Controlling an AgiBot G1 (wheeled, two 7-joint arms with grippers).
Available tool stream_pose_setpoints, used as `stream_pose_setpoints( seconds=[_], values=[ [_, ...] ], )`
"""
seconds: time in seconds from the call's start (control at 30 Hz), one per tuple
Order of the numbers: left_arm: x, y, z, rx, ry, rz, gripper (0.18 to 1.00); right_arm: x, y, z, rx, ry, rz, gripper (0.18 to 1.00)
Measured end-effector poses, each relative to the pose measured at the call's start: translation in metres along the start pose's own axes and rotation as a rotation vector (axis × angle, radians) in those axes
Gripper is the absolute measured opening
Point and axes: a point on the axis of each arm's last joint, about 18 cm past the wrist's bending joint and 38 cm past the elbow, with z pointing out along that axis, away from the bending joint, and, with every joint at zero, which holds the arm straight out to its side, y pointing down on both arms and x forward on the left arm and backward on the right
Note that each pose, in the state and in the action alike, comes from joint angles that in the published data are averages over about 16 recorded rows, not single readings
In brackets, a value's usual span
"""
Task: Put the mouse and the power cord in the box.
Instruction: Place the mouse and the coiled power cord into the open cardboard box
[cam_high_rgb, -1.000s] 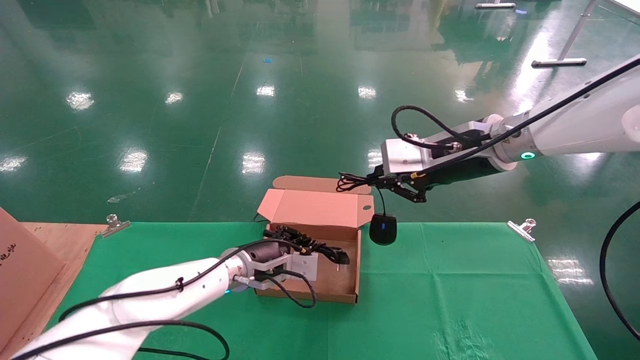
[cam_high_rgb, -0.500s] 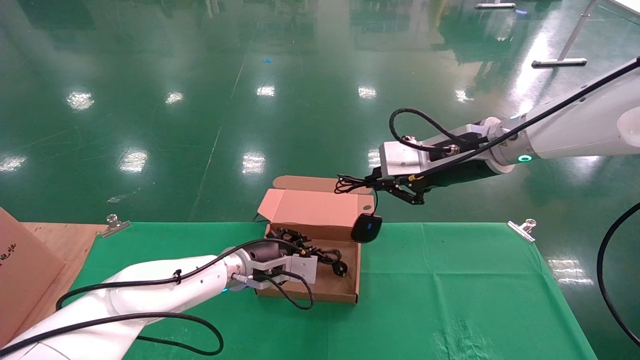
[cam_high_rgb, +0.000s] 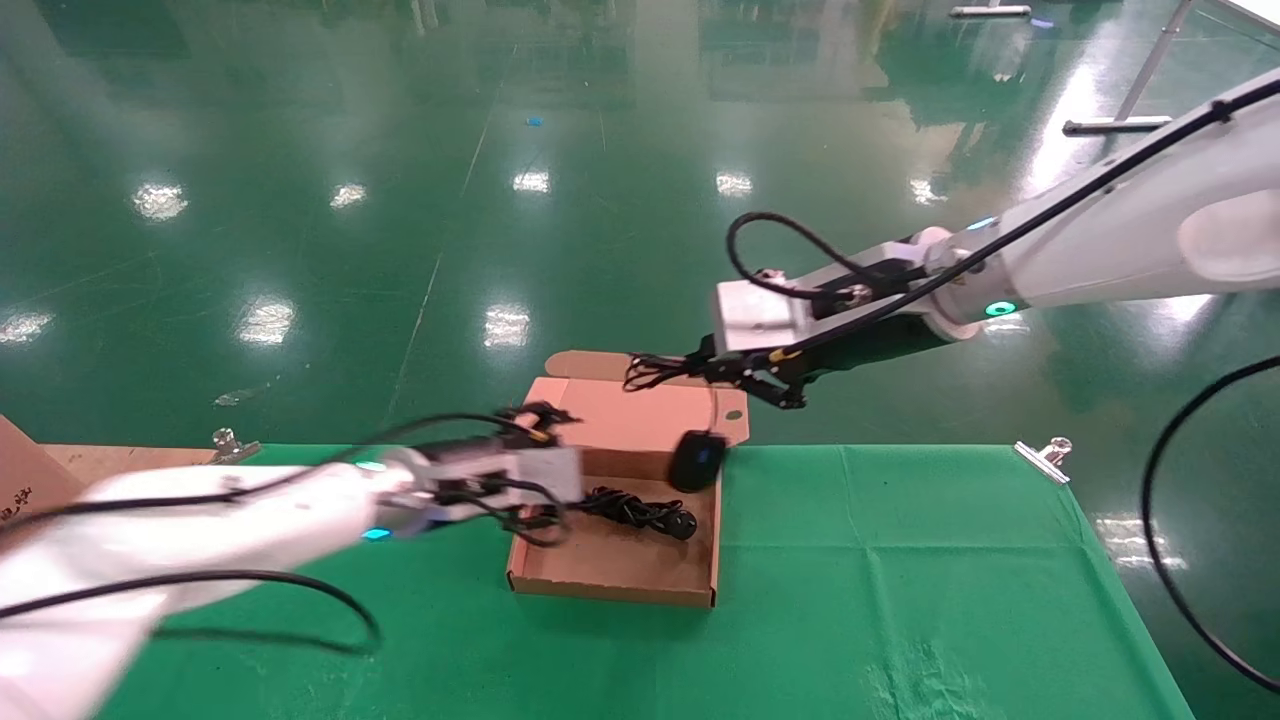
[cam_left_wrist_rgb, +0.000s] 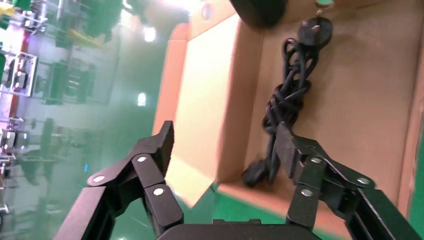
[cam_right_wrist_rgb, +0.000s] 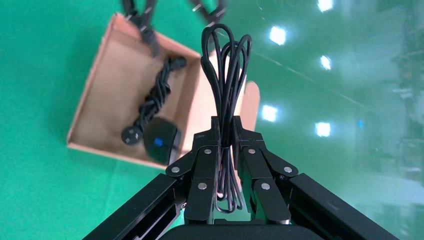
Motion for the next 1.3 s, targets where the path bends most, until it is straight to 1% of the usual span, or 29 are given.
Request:
stream_pose_setpoints(
  seconds=[0.13, 0.3, 0.5, 0.67, 0.8, 0.93, 1.07, 1.3],
  values=[
    [-0.013, 0.021, -0.039, 0.024, -0.035, -0.075, 0.731, -0.002, -0.011, 0.013, 0.009, -0.008, -0.019, 0.221],
    [-0.018, 0.051, -0.089, 0.033, -0.069, -0.168, 0.834, -0.006, -0.027, 0.034, 0.012, -0.012, -0.046, 0.221],
    [-0.013, 0.087, -0.142, 0.022, -0.102, -0.281, 0.916, -0.015, -0.051, 0.063, 0.015, 0.002, -0.069, 0.221],
    [-0.005, 0.113, -0.174, 0.004, -0.121, -0.346, 0.961, -0.026, -0.068, 0.088, 0.019, 0.033, -0.077, 0.221],
    [0.001, 0.128, -0.19, -0.002, -0.13, -0.381, 0.983, -0.036, -0.074, 0.106, 0.011, 0.062, -0.071, 0.221],
    [0.005, 0.137, -0.198, 0.0, -0.136, -0.402, 0.996, -0.047, -0.07, 0.121, -0.012, 0.085, -0.061, 0.221],
    [0.006, 0.142, -0.201, 0.007, -0.137, -0.409, 1.0, -0.061, -0.057, 0.134, -0.051, 0.096, -0.047, 0.221],
    [0.006, 0.145, -0.202, 0.018, -0.136, -0.411, 1.001, -0.082, -0.032, 0.146, -0.12, 0.083, -0.029, 0.221]
  ],
)
